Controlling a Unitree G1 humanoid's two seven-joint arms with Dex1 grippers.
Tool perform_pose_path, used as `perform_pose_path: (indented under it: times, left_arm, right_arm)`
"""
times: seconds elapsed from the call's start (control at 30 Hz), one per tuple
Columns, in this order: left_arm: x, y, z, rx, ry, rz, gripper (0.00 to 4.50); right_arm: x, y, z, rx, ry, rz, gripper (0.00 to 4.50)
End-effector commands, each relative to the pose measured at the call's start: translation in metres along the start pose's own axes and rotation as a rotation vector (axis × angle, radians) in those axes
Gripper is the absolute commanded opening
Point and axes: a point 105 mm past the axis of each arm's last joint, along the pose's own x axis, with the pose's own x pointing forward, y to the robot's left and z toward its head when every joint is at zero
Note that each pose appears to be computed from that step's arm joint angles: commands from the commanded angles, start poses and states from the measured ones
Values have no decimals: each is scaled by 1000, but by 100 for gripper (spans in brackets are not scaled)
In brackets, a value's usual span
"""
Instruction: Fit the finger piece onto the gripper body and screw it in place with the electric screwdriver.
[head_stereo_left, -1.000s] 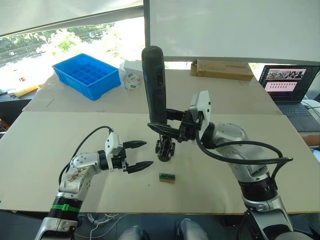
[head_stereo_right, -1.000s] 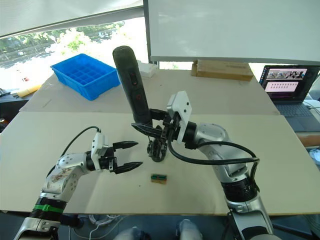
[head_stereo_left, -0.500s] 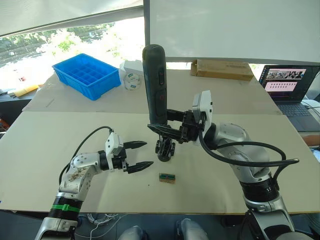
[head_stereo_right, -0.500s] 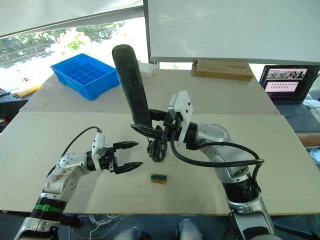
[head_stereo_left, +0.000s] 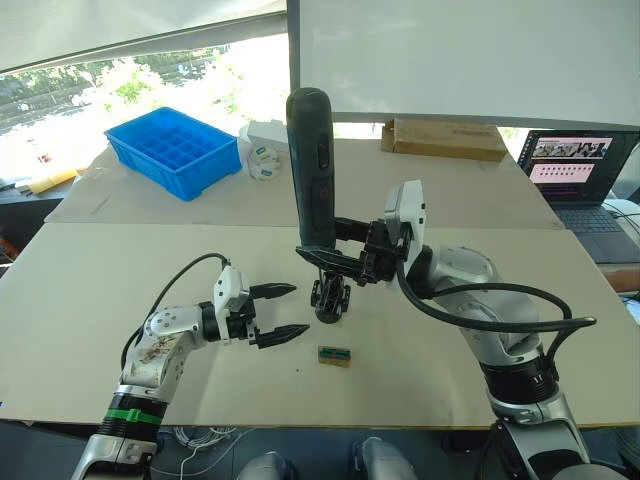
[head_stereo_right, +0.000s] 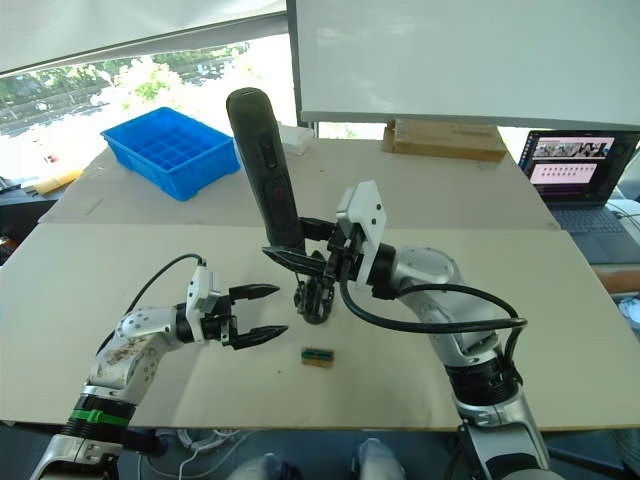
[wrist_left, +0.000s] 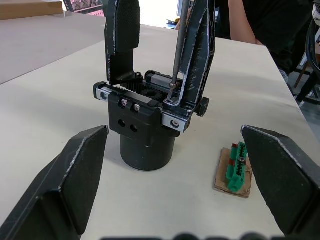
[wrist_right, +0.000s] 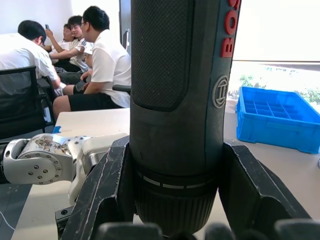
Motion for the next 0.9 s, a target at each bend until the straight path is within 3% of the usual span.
perform_pose_path:
  times: [0.03, 0.9]
  left_arm:
    - [3, -2, 7, 36, -18, -10, 450]
    - [2, -3, 4, 33, -16, -6, 450]
  right_arm:
    - [-2, 2, 18, -58, -43, 10, 191]
    - [0, 1, 9, -45, -25, 0, 191]
